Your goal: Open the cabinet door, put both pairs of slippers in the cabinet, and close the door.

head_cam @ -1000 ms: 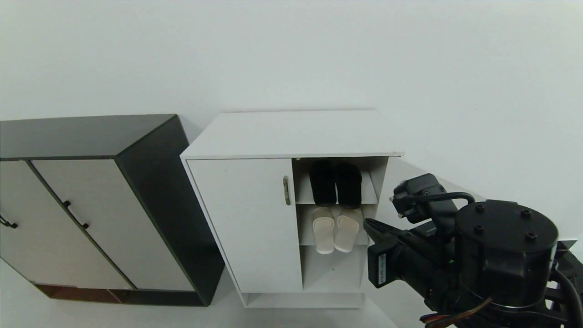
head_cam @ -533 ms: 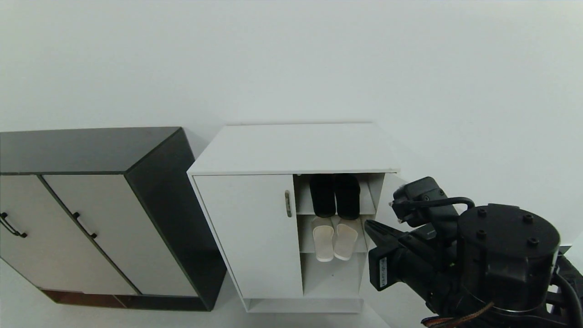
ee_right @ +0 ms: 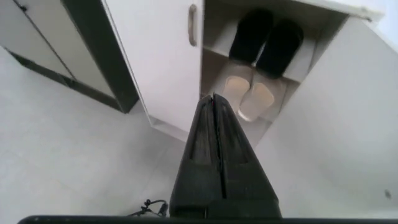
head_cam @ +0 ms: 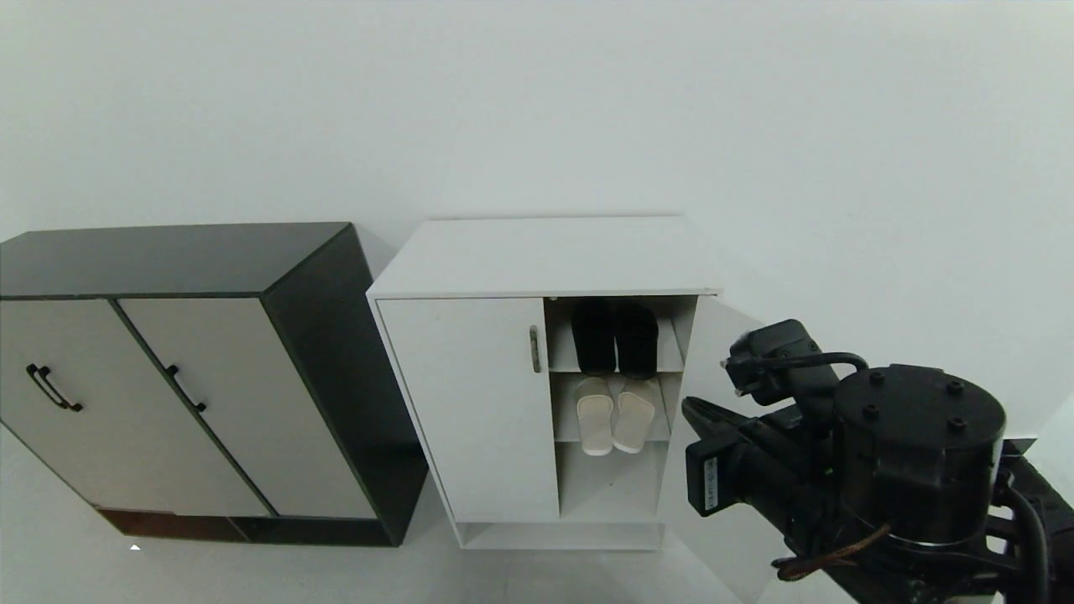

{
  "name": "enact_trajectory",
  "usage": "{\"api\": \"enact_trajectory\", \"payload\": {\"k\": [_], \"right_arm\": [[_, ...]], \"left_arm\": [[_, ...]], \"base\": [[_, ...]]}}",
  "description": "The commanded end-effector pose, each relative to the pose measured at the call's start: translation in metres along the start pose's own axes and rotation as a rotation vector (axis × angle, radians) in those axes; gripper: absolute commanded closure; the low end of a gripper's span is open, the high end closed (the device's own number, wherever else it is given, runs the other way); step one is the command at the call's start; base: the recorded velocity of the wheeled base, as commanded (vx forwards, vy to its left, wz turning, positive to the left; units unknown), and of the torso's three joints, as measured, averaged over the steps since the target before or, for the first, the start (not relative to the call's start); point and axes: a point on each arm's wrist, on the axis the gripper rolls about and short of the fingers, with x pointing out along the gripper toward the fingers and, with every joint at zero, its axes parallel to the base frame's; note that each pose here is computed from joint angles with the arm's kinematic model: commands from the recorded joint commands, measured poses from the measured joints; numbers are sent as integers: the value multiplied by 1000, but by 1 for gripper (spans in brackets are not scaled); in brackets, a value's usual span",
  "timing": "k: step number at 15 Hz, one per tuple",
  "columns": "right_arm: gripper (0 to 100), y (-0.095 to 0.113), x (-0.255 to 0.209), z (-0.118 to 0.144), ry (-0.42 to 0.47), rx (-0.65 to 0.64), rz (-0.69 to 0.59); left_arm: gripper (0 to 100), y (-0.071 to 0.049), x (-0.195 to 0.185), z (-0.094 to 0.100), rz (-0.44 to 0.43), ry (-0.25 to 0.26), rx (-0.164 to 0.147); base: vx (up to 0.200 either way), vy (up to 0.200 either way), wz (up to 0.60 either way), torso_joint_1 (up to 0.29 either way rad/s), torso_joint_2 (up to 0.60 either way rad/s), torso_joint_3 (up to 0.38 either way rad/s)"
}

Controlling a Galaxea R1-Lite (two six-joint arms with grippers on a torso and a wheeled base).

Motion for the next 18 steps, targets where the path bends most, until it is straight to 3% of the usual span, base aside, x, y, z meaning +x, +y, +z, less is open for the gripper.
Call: {"api": "enact_trajectory", "payload": {"k": [1,6,10,14,18], "right_arm": [[100,-15,13,0,9,6,-68],[100,-89,41,0,37,-7,-328],[100,-149,54,3,45,18,-415],[100,-183,68,-6,81,35,-454],[100,-186,72,-8,87,37,-462]], "left_arm": [[100,0,0,0,0,1,0],[100,0,0,0,0,1,-1],[100,0,0,0,0,-1,-1],[100,0,0,0,0,1,-1],[100,0,0,0,0,-1,-1]], "base": [[0,0,0,0,0,0],[0,0,0,0,0,0],[0,0,0,0,0,0],[0,0,0,0,0,0],[0,0,0,0,0,0]]}}
